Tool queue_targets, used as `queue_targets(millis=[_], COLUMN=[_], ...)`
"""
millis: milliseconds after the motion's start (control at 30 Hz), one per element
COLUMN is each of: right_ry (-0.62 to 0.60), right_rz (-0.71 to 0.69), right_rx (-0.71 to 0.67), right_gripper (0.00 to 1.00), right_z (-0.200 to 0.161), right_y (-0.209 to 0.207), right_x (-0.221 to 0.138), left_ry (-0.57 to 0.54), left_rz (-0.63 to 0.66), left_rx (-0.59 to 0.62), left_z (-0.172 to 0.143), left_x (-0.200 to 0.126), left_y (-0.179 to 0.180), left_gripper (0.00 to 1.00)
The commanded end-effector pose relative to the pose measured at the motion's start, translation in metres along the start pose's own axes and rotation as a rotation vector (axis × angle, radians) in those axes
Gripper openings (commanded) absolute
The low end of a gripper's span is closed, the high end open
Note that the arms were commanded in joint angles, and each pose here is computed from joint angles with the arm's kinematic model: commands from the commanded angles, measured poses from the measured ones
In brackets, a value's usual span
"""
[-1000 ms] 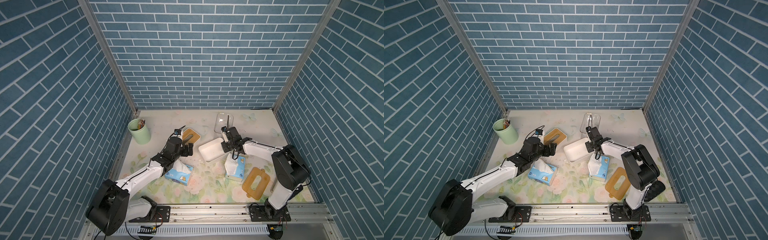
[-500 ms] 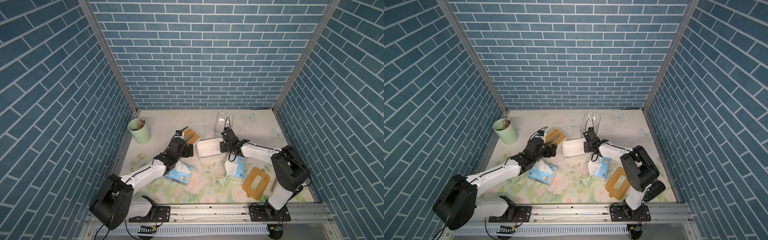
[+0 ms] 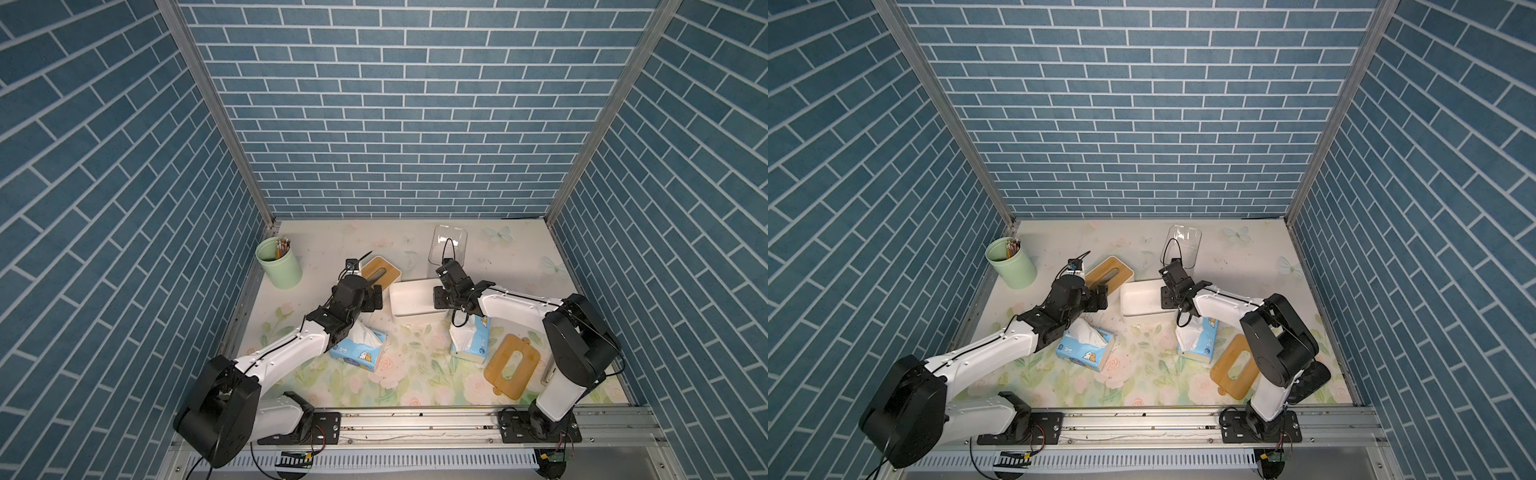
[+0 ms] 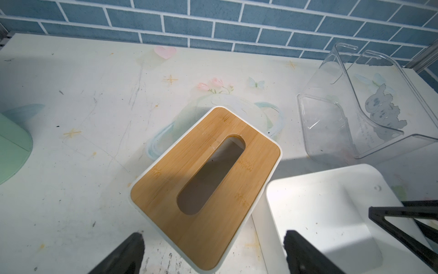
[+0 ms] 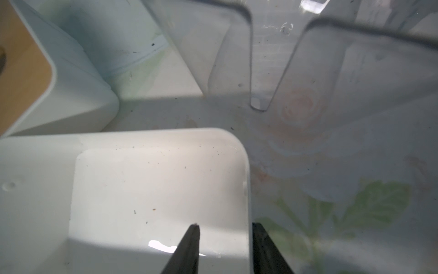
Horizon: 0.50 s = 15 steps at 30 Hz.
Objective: Put the tissue paper into the tissue box
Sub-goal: Move the tissue box to the center of the board.
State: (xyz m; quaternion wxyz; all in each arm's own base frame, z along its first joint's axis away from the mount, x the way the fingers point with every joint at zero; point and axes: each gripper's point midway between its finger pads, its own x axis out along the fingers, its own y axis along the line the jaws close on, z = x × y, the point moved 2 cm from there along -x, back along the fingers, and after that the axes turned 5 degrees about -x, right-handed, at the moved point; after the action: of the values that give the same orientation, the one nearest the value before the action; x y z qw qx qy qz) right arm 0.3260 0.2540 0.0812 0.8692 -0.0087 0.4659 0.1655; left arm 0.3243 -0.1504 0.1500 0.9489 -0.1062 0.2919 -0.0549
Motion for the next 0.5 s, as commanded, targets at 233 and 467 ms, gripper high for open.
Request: queue_targets(millis=[233, 467], right_ry=[0.078, 0.008], right_rz=[0.213, 0.101], right_rx=[-0.065, -0.245], right_gripper=[0.48, 0.57], right_z=[-0.017, 0.006], right_y=[0.031, 0.025], right_x=[-0.014, -0.047], left_ry=[-0.026, 0.023], left_rz=[0.030, 0.054], left_rx=[-0.010, -0.040], left_z=[0.007, -0.002], left_x=[-0.004, -0.009], left_y=[0.006, 0.020], left_gripper=[0.97, 0.97])
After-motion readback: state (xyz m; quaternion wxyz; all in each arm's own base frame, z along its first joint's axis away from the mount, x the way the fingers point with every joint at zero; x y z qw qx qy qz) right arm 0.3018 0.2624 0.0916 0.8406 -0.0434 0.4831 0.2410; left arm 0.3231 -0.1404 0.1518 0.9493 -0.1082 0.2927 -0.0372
